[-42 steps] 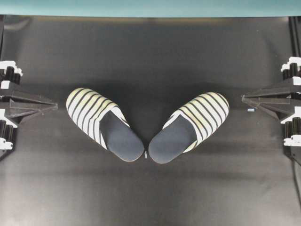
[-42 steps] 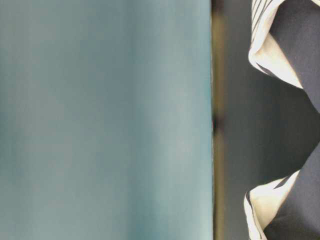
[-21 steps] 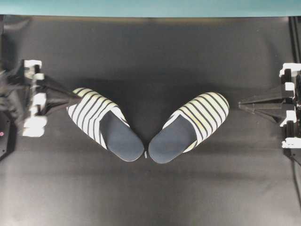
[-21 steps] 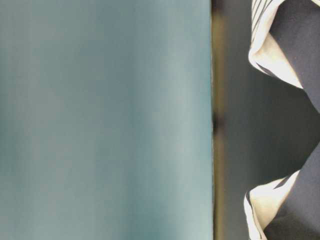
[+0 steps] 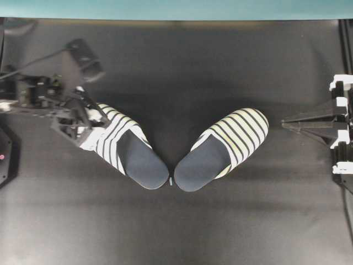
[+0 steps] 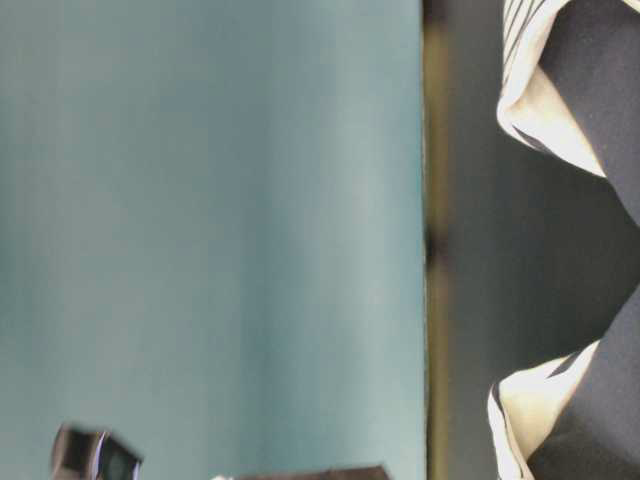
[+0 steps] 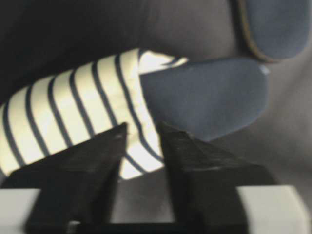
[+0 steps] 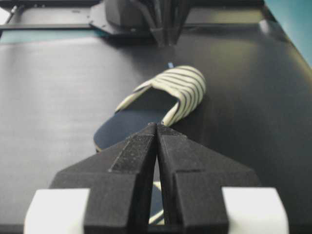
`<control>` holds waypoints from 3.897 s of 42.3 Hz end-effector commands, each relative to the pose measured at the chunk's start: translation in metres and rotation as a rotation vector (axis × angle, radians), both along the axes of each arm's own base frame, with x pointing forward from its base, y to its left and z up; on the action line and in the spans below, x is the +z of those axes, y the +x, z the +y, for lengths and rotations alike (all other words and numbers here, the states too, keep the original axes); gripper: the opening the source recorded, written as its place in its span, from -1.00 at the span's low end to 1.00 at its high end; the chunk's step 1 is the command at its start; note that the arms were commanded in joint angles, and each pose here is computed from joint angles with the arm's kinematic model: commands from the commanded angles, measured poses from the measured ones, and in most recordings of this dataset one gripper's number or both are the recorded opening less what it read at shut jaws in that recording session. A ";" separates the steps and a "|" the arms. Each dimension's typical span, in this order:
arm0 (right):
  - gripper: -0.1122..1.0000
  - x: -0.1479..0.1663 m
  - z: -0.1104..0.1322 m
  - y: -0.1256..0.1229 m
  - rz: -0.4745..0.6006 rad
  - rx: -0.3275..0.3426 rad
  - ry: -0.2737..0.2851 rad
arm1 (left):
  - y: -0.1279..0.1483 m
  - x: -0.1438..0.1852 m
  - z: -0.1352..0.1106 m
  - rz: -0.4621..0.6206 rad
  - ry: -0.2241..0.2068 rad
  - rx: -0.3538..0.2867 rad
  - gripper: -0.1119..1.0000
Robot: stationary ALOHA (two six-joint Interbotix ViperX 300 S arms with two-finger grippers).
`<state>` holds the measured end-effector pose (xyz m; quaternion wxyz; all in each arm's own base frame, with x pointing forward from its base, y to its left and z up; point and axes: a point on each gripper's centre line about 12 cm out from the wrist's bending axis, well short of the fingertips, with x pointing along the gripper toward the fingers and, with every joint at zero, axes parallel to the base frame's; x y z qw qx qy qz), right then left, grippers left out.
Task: Arrange the slippers with the left arm.
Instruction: 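Move the left gripper toward the left striped slipper's toe, then close the left gripper on the left slipper's striped upper, then rotate the held left slipper so its heel points toward the front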
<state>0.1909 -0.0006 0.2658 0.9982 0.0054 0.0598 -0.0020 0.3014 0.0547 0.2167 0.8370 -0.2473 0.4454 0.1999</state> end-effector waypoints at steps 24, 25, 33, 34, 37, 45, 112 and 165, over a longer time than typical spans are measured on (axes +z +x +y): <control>-0.78 -0.005 0.001 -0.011 -0.014 0.002 0.006 | 0.040 -0.026 0.002 0.211 -0.036 0.004 0.75; -0.78 -0.005 0.001 -0.011 -0.015 0.002 0.006 | 0.040 -0.028 0.003 0.222 -0.036 0.003 0.75; -0.78 -0.006 0.001 -0.013 -0.015 0.002 0.006 | 0.038 -0.047 0.005 0.297 -0.044 0.007 0.74; -0.78 -0.006 0.001 -0.013 -0.015 0.002 0.006 | 0.038 -0.049 0.006 0.303 -0.043 0.008 0.74; -0.78 -0.007 0.001 -0.013 -0.014 0.003 0.003 | 0.039 -0.052 0.009 0.307 -0.047 0.019 0.74; -0.78 -0.007 0.001 -0.013 -0.014 0.002 0.008 | 0.038 -0.053 0.016 0.310 -0.050 0.039 0.66; -0.78 -0.007 0.001 -0.015 -0.023 0.003 0.014 | 0.076 0.003 0.017 0.219 0.209 -0.424 -0.71; -0.78 -0.009 0.001 -0.016 -0.021 0.003 0.027 | 0.097 -0.030 0.008 0.193 0.285 -0.572 -0.71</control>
